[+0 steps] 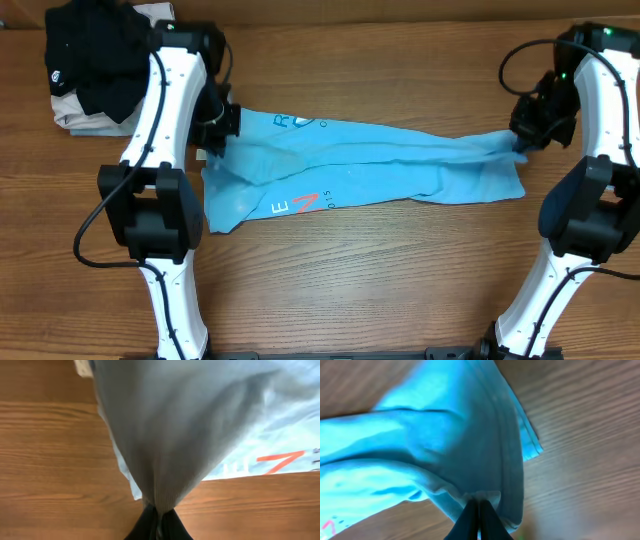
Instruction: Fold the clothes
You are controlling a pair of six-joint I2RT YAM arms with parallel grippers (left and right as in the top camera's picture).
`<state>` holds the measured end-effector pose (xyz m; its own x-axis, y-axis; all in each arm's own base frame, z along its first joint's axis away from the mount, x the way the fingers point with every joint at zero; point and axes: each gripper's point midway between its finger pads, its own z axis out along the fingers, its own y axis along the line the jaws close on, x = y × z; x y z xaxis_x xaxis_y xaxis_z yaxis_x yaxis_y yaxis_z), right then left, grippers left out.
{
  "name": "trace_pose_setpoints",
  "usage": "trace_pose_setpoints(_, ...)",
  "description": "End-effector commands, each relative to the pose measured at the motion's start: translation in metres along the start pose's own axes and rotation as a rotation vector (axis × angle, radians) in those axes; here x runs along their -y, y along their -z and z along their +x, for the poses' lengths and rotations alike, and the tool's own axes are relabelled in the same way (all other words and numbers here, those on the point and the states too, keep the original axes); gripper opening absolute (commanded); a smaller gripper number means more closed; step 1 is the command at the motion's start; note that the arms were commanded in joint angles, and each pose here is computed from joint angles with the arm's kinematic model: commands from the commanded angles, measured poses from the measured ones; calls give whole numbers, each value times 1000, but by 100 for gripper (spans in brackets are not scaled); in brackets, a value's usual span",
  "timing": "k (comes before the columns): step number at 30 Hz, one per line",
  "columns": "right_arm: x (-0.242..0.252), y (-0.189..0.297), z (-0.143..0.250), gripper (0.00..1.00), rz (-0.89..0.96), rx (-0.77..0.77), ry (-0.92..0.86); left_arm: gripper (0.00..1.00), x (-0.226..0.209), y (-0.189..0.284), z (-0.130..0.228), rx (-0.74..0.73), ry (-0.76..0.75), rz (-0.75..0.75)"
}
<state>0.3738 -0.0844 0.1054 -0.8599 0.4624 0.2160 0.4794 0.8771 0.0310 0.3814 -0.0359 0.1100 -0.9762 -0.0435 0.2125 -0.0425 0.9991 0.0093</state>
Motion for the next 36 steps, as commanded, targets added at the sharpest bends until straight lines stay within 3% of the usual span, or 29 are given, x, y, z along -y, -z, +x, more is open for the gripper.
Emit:
trace_pose_setpoints(1, 20, -14, 8, 4, 41, -30, -34, 4, -4, -11, 9, -27, -15, -18)
trace_pose_setpoints(6, 48, -48, 8, 4, 36, -74, -103, 4, -10, -24, 10, -47, -18, -52)
trace_pose_setpoints(11, 75, -53, -6, 4, -4, -35, -177, 4, -29, -28, 2, -17, -8, -138)
trace_pose_setpoints(22, 77, -54, -9, 9, -23, -23, -158, 4, -65, -29, -11, 24, 83, -115)
trace_pose_setpoints(24, 77, -54, -9, 10, -23, -25, -158, 4, -63, -29, -9, 15, 47, -80)
trace_pose_setpoints(27, 77, -55, -8, 19, -23, -31, -159, 4, -46, -29, -1, -21, -37, 21)
trace_pose_setpoints(28, 76, -55, -7, 22, -25, -33, -159, 7, -37, -28, 2, -29, -46, 62)
trace_pose_setpoints(30, 72, -55, -9, 34, -45, -29, -154, 56, -26, -28, 3, -33, -57, 100)
trace_pose_setpoints(31, 70, -55, -10, 38, -48, -25, -150, 89, -22, -28, 3, -31, -65, 101)
trace_pose_setpoints(32, 69, -56, -11, 43, -49, -19, -145, 100, -20, -28, 2, -28, -70, 99)
trace_pose_setpoints(36, 60, -65, -16, 62, -67, 1, -90, 100, -17, -28, -4, -1, -80, 93)
